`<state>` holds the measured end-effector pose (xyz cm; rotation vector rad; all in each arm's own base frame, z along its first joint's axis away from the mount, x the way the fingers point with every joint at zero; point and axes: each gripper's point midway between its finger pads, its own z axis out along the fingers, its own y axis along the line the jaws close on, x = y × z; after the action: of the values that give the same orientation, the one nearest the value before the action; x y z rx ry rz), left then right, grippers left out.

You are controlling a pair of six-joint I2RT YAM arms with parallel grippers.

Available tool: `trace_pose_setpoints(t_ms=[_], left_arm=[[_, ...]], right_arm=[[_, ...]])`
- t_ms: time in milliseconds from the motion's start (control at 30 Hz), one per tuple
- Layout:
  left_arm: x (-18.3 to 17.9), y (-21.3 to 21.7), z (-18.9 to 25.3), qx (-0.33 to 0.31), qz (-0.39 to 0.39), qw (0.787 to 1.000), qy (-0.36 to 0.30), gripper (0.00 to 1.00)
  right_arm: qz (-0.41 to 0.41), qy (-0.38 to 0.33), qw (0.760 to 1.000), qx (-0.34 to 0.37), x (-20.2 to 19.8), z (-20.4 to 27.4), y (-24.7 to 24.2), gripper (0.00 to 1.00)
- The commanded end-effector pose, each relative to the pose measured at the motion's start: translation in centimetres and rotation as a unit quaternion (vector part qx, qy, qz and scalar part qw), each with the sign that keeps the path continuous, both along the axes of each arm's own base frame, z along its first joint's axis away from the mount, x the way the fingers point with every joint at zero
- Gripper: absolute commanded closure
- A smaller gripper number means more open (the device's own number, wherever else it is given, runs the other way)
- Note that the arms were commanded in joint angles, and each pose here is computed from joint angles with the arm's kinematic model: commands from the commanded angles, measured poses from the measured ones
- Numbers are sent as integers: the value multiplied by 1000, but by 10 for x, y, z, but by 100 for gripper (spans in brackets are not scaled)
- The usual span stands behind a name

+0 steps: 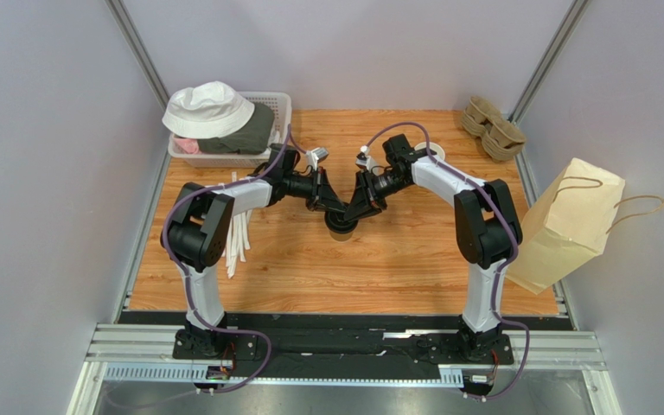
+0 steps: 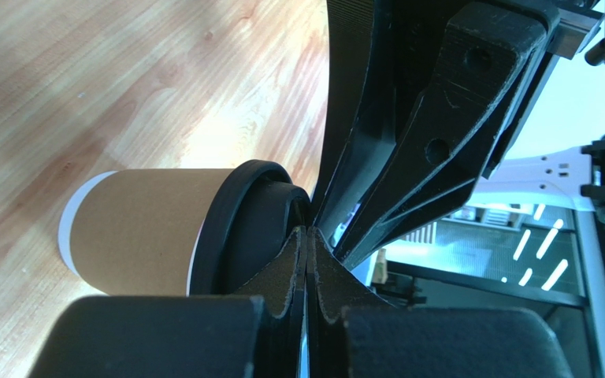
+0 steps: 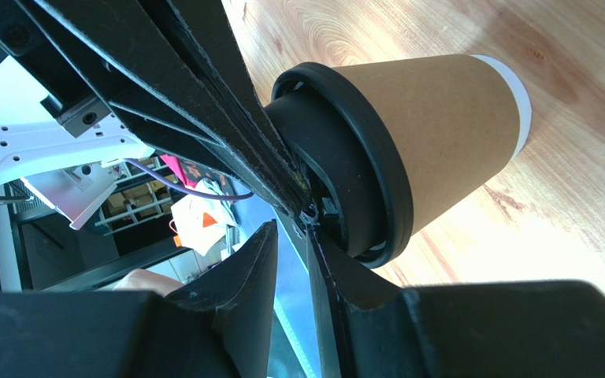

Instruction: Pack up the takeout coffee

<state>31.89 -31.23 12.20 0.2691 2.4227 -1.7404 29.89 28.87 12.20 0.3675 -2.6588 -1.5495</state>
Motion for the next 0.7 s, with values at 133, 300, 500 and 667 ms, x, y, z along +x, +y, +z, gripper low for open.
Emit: trace_pose_setpoints(t_ms=[133, 300, 500, 667], left_arm=[[4, 24, -70, 71, 67, 991, 92, 100], [-3, 34, -90, 95, 82, 985, 122, 100], [1, 33, -87, 82, 83, 986, 122, 100], [0, 12, -36, 20, 39, 997, 67, 98]], right_arm=[[-3, -5, 990, -143, 2, -73, -31, 71], [0, -5, 986, -167, 2, -85, -39, 71], [12, -16, 985, -171, 8, -86, -38, 71], [39, -49, 991, -116, 22, -49, -19, 70]])
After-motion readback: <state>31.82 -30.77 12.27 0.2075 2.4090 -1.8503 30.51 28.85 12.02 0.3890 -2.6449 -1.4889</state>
